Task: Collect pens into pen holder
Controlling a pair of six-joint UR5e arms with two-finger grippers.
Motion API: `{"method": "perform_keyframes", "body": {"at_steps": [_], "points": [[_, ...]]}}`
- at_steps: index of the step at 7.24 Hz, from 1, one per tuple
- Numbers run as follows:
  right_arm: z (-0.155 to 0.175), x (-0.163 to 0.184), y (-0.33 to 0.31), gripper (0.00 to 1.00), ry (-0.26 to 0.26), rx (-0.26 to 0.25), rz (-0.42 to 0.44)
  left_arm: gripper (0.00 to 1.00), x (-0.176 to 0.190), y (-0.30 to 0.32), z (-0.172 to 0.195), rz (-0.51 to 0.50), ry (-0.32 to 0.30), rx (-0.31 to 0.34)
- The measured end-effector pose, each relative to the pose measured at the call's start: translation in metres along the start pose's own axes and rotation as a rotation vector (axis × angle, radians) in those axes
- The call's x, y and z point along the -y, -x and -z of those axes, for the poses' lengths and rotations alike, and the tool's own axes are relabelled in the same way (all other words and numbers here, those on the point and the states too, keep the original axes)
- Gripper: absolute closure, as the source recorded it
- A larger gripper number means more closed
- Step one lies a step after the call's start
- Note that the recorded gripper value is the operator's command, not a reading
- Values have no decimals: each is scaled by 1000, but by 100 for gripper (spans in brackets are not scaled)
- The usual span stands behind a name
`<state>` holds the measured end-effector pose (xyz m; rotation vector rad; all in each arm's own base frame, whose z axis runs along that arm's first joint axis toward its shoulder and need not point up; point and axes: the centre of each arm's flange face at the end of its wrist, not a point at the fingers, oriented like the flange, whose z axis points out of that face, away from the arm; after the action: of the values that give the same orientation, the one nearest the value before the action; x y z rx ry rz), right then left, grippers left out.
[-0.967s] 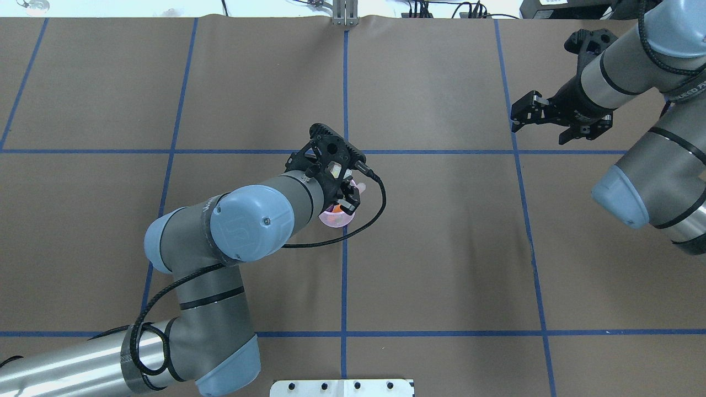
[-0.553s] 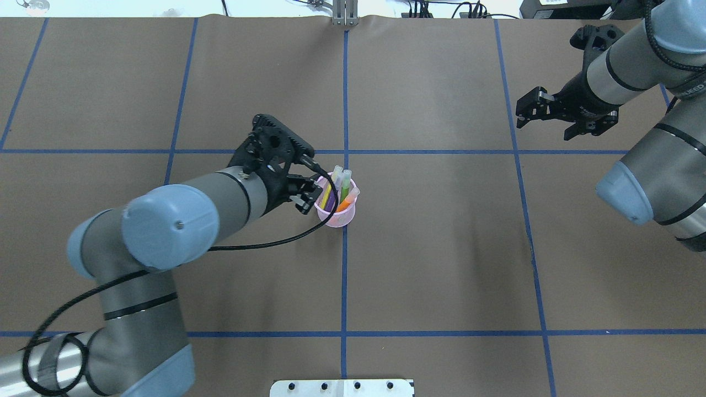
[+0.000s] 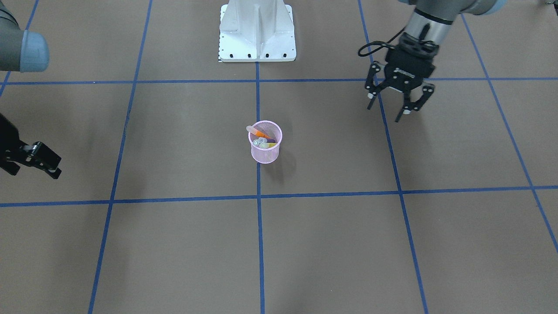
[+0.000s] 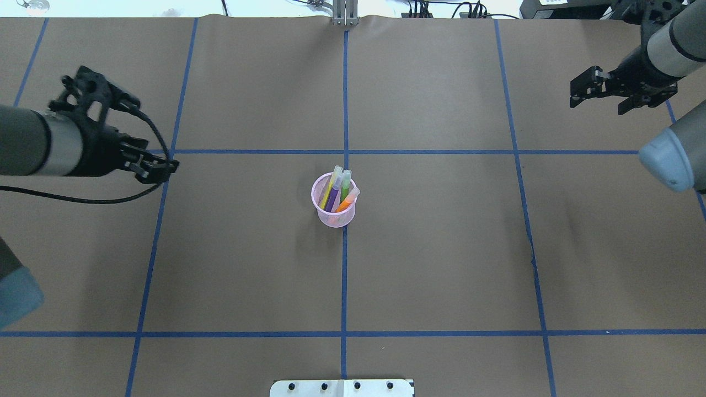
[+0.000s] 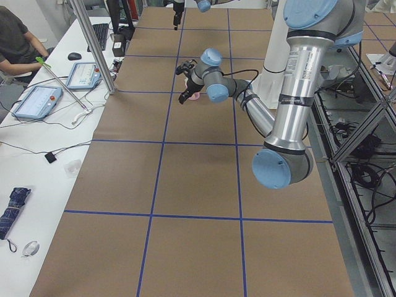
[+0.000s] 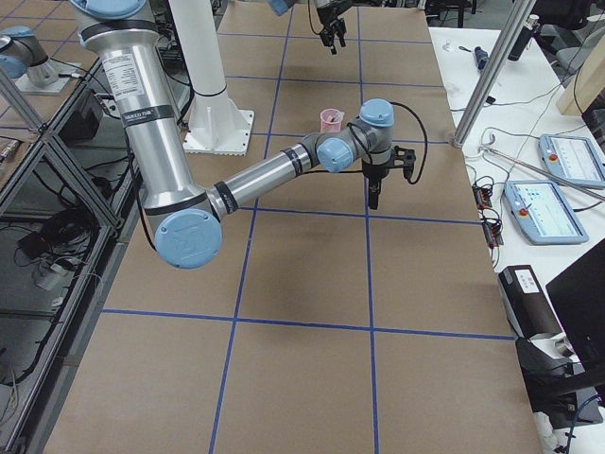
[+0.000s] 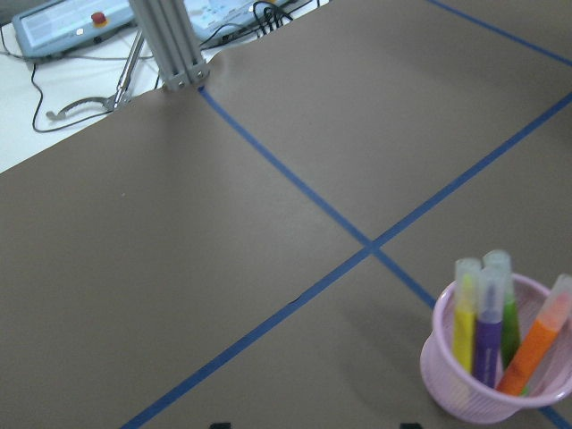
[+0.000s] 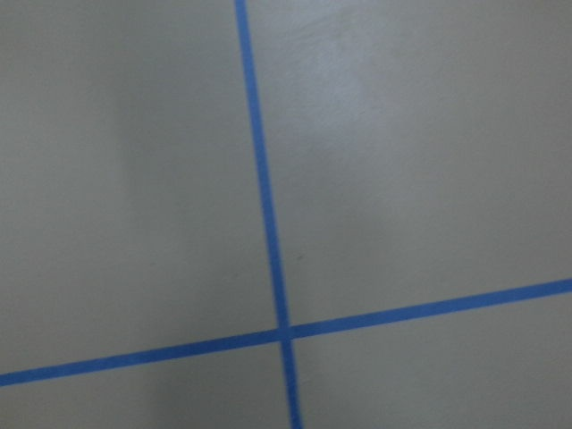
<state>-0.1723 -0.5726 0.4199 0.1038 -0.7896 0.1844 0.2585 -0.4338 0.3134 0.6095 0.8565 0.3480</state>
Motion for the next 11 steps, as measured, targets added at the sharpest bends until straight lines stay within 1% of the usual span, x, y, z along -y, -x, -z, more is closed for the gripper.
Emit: {"method": "perform_keyframes", "body": {"at_steps": [1,2,3,4,5,6,7,8,9,10,11], "points": [[6,10,-36,0,10,2,30,2,-17,70,10,104,89,-17],[12,16,-76,0,19,2,60,0,-41,138,21,229,157,-45],[15,18,-119,0,31,1,87,0,-64,197,32,344,186,-47],[16,16,-160,0,48,10,115,0,-86,249,38,423,197,-21],[15,10,-194,0,67,22,136,0,-112,299,36,438,213,28],[12,0,-222,0,86,36,151,0,-138,343,30,410,247,103],[11,-7,-240,0,97,48,162,0,-155,368,24,412,297,160],[13,-9,-247,0,106,51,160,0,-164,376,22,438,340,170],[12,-4,-245,0,128,45,146,0,-167,378,23,478,368,143],[13,3,-238,0,150,35,130,0,-165,380,25,521,385,117],[14,7,-234,0,169,25,115,0,-157,384,30,557,395,108]]}}
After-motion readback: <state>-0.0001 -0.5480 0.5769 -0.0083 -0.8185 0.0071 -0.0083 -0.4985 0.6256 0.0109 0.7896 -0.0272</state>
